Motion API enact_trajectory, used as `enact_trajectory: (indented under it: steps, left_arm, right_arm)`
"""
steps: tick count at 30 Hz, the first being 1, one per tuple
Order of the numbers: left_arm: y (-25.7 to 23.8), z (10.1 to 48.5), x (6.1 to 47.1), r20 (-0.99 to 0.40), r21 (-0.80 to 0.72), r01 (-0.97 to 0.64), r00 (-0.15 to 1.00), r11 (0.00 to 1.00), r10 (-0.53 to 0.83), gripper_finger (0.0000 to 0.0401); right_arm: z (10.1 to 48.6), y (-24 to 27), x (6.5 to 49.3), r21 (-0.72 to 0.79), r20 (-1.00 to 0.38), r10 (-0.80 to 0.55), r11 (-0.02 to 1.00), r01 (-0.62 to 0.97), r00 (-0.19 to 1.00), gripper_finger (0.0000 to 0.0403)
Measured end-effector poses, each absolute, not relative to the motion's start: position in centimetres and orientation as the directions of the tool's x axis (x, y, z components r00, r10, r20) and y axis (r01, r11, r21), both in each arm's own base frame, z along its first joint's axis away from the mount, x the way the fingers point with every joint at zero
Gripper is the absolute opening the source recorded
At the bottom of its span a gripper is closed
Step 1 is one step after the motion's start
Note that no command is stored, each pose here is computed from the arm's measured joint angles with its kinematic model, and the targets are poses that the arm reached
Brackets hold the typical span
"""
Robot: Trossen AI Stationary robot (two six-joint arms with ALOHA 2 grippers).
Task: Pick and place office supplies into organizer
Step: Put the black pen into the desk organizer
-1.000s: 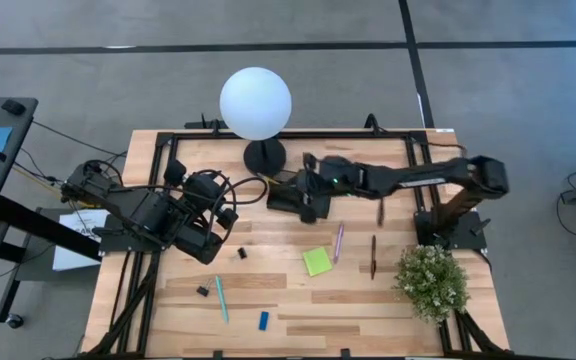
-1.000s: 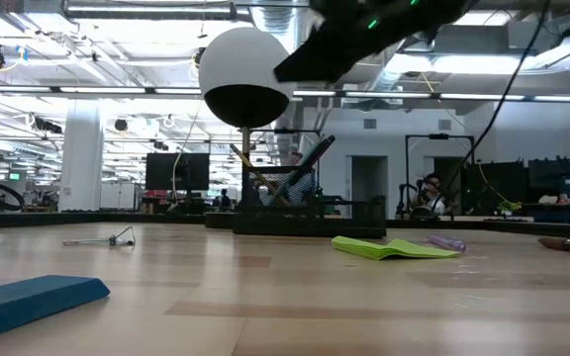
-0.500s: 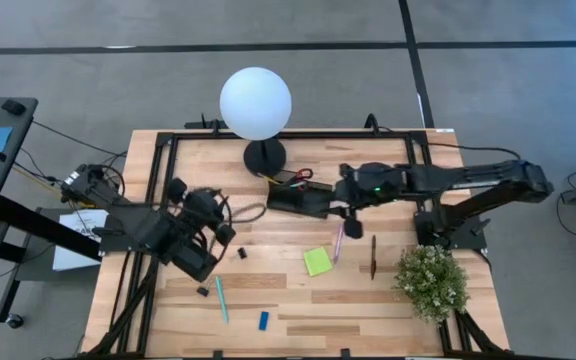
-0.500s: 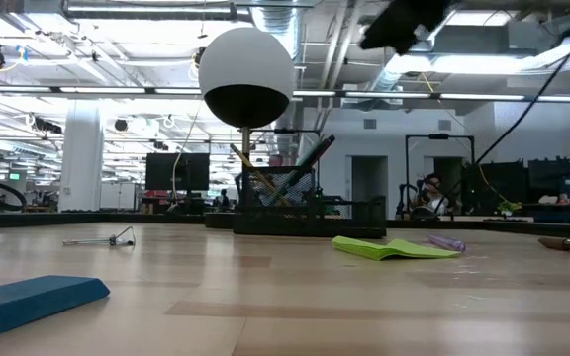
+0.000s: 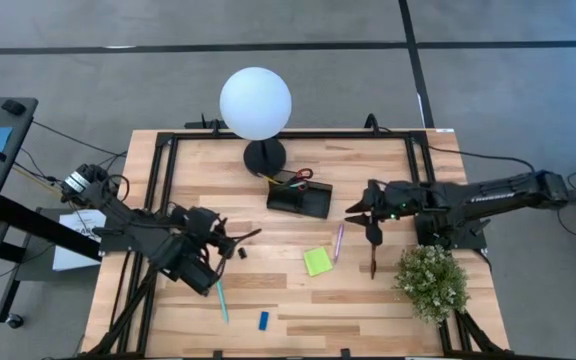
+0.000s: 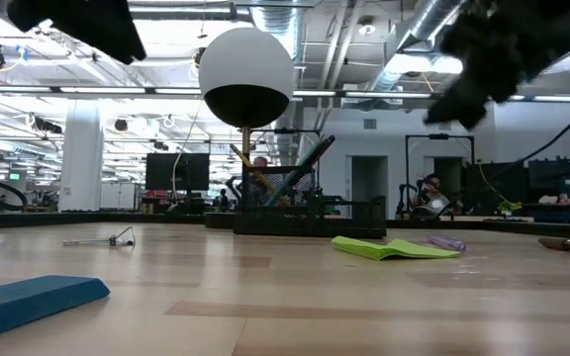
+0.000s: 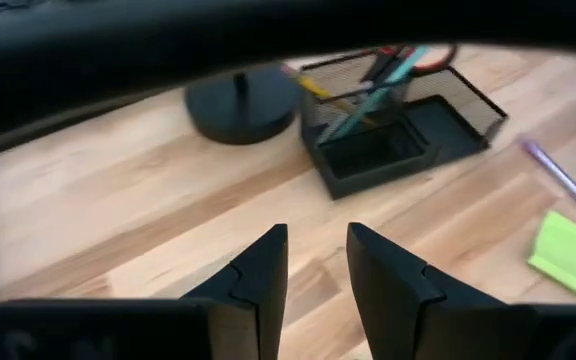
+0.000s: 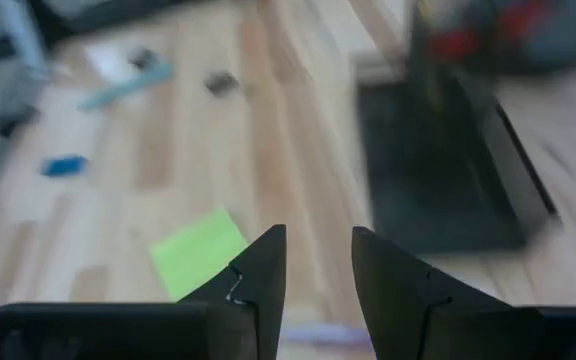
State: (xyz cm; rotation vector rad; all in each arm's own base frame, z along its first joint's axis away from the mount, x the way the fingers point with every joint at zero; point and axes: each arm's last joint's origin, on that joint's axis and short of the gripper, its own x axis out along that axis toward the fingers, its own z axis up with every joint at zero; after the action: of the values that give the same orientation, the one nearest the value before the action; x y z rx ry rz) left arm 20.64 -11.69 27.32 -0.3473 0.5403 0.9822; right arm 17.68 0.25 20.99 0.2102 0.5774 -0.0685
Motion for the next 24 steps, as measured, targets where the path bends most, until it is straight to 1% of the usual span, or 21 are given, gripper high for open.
enact_trajectory:
  steps: [2, 5, 10, 15, 17, 19, 21, 24]
  left_arm:
    - [-11.9, 27.2, 21.1, -0.577, -0.053, -0.841, 0.466, 0.538, 0.671, 0.0100]
    - [-12.0, 27.2, 21.4, -0.562, -0.053, -0.826, 0.489, 0.561, 0.667, 0.0100]
    - [-11.9, 27.3, 21.5, -0.536, -0.055, -0.827, 0.497, 0.559, 0.683, 0.0100]
    - [-11.9, 27.3, 21.5, -0.533, -0.054, -0.827, 0.498, 0.559, 0.684, 0.0100]
    - [-11.9, 27.3, 21.5, -0.533, -0.054, -0.827, 0.498, 0.559, 0.684, 0.0100]
    - [-11.9, 27.3, 21.5, -0.533, -0.054, -0.827, 0.498, 0.560, 0.685, 0.0100]
    - [-11.9, 27.3, 21.5, -0.533, -0.054, -0.827, 0.498, 0.559, 0.684, 0.0100]
    - [-11.9, 27.3, 21.5, -0.533, -0.054, -0.827, 0.498, 0.559, 0.684, 0.0100]
  right_arm:
    - [19.9, 0.1, 17.2, 0.159, -0.598, -0.043, 0.972, 0.171, 0.801, 0.0108]
    - [18.6, 0.2, 16.7, 0.149, -0.664, -0.035, 0.973, 0.179, 0.747, 0.0109]
    - [16.6, 0.4, 16.7, 0.230, -0.780, 0.035, 0.945, 0.234, 0.624, 0.0108]
    - [15.1, 1.0, 17.1, 0.316, -0.840, 0.138, 0.911, 0.266, 0.525, 0.0109]
    - [15.1, 1.0, 17.3, 0.323, -0.853, 0.130, 0.893, 0.315, 0.505, 0.0109]
    - [15.6, 1.1, 17.5, 0.303, -0.863, 0.111, 0.894, 0.330, 0.492, 0.0109]
    - [16.0, 1.0, 17.4, 0.266, -0.887, 0.093, 0.903, 0.337, 0.452, 0.0109]
    - [16.9, 0.8, 17.0, 0.250, -0.923, 0.084, 0.871, 0.422, 0.375, 0.0109]
